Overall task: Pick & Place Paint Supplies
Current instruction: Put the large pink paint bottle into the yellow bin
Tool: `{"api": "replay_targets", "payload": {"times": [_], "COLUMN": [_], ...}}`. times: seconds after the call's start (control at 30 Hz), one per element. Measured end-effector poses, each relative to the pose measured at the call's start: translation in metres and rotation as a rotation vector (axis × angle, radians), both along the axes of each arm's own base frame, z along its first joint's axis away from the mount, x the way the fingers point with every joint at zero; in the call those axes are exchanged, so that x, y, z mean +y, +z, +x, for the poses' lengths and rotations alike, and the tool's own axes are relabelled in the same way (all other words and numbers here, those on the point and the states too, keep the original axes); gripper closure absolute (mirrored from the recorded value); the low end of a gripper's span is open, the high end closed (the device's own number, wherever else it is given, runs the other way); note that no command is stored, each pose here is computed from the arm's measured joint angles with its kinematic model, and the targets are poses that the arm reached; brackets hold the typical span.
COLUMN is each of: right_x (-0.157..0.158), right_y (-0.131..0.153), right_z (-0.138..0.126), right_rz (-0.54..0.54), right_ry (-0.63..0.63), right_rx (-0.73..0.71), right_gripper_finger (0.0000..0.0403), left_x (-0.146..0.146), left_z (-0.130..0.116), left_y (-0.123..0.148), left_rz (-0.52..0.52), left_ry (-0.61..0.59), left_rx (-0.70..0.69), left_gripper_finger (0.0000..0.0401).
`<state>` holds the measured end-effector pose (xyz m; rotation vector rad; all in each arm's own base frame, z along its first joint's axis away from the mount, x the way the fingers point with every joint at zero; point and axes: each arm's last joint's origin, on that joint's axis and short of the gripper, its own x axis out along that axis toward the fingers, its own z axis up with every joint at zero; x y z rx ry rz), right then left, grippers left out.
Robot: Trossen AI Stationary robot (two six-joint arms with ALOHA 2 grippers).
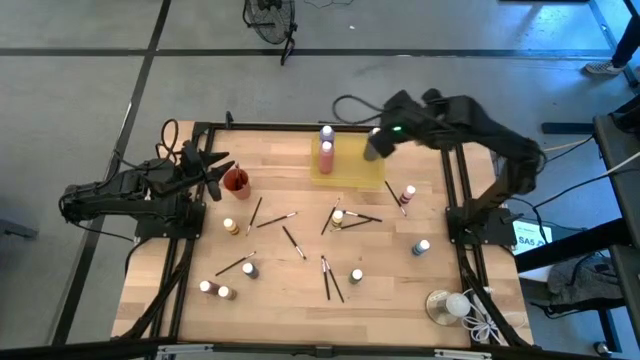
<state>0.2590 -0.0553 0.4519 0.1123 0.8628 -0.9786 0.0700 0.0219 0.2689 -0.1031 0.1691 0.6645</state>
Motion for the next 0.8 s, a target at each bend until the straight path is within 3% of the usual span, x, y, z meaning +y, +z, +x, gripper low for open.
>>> {"api": "replay_targets", "payload": {"times": [0.2,0.37,0.6,0.8], "right_x": [0.004,-0.002,-0.003,-0.004], "right_y": [0.026,0.026,-0.016,-0.062], "right_z": [-0.047,-0.08,-0.095,-0.081], "right_rz": [0.0,0.033,0.13,0.184], "right_ry": [0.109,0.163,0.298,0.467], "right_rx": [-0.033,-0.05,-0.25,-0.501], "right_gripper_finger": [0.0287,0.0287,0.0287,0.0287], "left_x": [0.0,0.0,0.0,0.0], "left_z": [0.0,0.0,-0.001,-0.001], "left_y": [0.0,-0.001,-0.005,-0.005], "left_rz": [0.0,-0.013,-0.051,-0.051], "left_ry": [-0.001,0.002,0.012,0.017], "left_rx": [0.0,0.001,0.016,0.016], "left_gripper_finger": [0.0258,0.0258,0.0258,0.0258]}}
